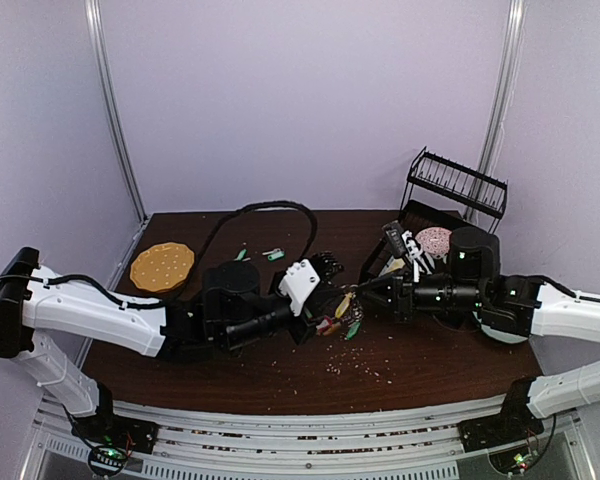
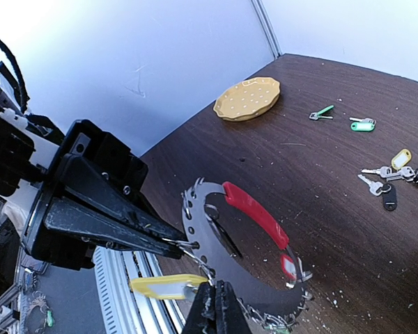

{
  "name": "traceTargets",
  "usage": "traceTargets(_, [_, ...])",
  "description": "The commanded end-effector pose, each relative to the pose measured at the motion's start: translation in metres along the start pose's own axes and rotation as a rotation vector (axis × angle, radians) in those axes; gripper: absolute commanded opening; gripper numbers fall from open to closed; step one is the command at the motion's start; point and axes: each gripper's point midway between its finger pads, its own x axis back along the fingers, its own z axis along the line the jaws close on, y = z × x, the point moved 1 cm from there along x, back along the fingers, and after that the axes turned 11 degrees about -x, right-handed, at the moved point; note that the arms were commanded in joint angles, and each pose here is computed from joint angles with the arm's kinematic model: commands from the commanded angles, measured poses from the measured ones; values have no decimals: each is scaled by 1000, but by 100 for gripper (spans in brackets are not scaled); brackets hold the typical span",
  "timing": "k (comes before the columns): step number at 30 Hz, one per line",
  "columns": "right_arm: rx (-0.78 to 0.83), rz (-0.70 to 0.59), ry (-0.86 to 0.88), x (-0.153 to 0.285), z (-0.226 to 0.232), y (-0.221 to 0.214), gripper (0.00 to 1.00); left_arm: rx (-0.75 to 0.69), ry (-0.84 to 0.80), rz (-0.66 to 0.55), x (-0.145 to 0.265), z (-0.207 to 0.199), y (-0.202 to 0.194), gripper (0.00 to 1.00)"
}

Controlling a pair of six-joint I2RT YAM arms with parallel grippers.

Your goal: Put the keys on the keyring

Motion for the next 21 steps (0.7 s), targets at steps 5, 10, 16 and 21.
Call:
traceTargets(5, [-16, -37, -6, 3, -4, 7, 0, -21, 20, -37, -1, -3, 14, 0])
traceTargets(10, [-27, 8, 17, -2, -4, -1, 0, -26, 20, -87, 9, -4, 13, 0])
traceTargets(16, [17, 17, 142, 7, 17, -7, 0, 4, 7, 12, -1, -8, -10, 0])
traceTargets(21, [55, 44, 132, 14, 13, -19, 0, 34, -9, 133, 1, -16, -61, 0])
